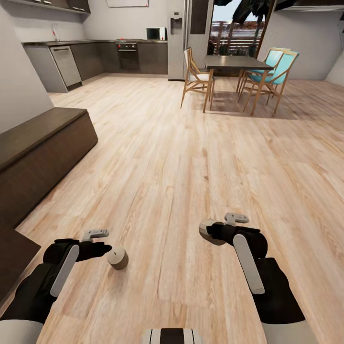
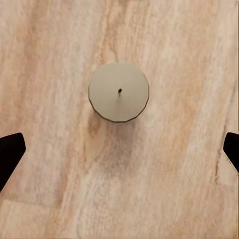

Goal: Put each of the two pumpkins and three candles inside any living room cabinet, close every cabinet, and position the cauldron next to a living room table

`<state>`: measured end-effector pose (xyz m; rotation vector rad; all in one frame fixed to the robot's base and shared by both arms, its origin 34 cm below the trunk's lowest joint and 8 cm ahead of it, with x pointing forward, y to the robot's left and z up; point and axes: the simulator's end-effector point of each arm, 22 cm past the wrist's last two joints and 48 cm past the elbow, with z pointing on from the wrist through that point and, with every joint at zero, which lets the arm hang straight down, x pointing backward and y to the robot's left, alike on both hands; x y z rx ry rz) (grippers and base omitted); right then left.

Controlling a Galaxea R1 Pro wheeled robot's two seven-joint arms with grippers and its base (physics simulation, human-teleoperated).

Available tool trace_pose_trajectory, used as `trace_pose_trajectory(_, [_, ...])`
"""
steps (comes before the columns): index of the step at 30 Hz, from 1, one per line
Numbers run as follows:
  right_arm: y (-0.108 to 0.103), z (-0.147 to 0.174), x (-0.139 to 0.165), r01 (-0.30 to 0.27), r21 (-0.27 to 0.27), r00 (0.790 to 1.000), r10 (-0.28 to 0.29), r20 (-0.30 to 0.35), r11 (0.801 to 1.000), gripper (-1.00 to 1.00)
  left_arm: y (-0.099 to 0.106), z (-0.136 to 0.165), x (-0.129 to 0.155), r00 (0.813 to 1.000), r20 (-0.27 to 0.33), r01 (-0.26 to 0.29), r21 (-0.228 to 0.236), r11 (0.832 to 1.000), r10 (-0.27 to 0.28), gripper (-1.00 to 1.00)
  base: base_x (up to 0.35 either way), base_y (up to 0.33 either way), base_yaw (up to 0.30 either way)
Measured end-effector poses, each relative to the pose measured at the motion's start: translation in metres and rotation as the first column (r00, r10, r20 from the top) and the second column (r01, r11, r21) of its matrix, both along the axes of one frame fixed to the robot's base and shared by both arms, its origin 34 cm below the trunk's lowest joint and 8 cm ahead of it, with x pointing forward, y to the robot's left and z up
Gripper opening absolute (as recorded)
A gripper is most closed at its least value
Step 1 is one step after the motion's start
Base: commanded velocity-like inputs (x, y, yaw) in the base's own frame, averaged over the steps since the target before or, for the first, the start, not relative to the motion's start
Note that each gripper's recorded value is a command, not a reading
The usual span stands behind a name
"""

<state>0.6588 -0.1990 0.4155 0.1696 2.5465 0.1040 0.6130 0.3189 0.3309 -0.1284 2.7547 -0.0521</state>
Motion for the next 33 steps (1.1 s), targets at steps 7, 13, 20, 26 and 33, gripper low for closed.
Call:
trace_pose_trajectory(7, [0.001,0.001,0.0,-0.001,0.0,1.0,0.001,0.001,1.0,-1.0,0.001,0.0,-0.001,1.0,-0.001,0.0,0.001,1.0,0.0,1.0,0.167,0.005,0.002])
trace_pose_trajectory(13, [0.001,0.001,0.0,-0.001,0.003,1.0,0.001,0.001,1.0,-1.0,0.0,0.0,0.0,1.0,-0.001,0.0,0.001,1.0,0.0,1.0,0.22,0.141,0.0])
trace_pose_trajectory(20, [0.001,0.001,0.0,-0.001,0.001,1.0,0.001,0.001,1.0,-1.0,0.0,0.0,-0.001,1.0,-0.002,0.0,0.001,1.0,0.0,1.0,0.23,0.044,0.0])
trace_pose_trajectory(26, [0.001,0.0,0.0,-0.002,0.002,1.0,0.002,0.001,1.0,-1.0,-0.002,-0.001,-0.001,1.0,-0.003,0.0,-0.004,1.0,0.0,1.0,0.081,0.015,0.0])
trace_pose_trajectory(33, [0.011,0.003,0.001,-0.025,0.044,1.0,0.025,0.01,0.999,-1.0,-0.003,-0.005,-0.004,1.0,-0.014,0.002,-0.005,1.0,-0.002,1.0,0.01,0.002,0.0])
